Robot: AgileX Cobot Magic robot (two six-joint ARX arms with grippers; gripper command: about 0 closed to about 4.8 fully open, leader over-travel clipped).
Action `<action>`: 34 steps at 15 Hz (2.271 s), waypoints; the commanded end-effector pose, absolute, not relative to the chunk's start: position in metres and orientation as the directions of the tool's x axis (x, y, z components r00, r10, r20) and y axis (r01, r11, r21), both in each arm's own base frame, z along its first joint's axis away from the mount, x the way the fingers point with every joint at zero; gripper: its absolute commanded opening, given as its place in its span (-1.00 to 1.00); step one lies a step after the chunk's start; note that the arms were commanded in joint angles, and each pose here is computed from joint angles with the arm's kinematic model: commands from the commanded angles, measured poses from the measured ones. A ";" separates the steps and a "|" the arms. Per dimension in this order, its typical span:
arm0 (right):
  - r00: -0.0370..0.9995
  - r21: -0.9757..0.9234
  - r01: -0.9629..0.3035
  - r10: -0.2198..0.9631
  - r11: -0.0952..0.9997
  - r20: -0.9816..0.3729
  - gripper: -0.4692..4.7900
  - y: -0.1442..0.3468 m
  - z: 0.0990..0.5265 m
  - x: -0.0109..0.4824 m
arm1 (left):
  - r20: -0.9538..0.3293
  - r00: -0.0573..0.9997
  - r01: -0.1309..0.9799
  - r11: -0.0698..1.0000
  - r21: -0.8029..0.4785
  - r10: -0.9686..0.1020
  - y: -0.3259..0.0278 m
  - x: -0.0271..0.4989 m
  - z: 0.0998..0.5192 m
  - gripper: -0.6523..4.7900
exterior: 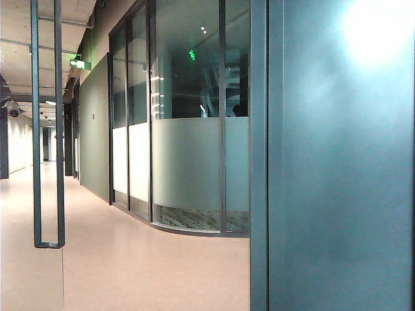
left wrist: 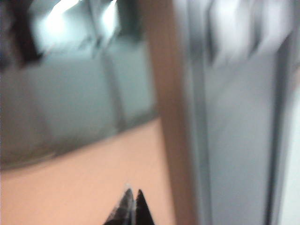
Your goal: Raise the arm to find the leftmost switch on the wall and turn off the lights.
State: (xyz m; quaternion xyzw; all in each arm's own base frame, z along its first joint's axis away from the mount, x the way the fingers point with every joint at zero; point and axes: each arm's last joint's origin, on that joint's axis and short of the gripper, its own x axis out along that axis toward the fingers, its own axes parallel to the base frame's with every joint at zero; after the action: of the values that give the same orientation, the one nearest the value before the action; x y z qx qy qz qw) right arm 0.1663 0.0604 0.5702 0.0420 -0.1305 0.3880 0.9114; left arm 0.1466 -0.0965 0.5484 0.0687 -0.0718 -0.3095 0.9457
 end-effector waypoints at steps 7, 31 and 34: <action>0.751 0.057 -0.660 0.655 0.749 0.088 -0.83 0.055 0.448 0.151 | -0.079 0.839 0.537 0.843 -0.042 -0.539 -0.090 0.140 0.397 -0.78; 0.762 0.160 -0.614 0.634 0.773 -0.136 -0.82 0.055 0.299 0.155 | -0.246 0.782 0.551 0.819 -0.158 -0.573 -0.083 0.126 0.284 -0.78; 0.762 0.160 -0.614 0.633 0.773 -0.137 -0.82 0.055 0.299 0.155 | -0.173 0.900 0.407 0.913 0.004 -0.401 -0.059 0.103 0.293 -0.78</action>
State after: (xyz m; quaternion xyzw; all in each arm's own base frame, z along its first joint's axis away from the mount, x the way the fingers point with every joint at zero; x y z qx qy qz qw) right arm 0.1548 0.0547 0.2962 0.0548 0.1018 0.3311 0.9365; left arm 0.1063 -0.0662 0.2938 0.0061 0.0899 -0.2568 0.9623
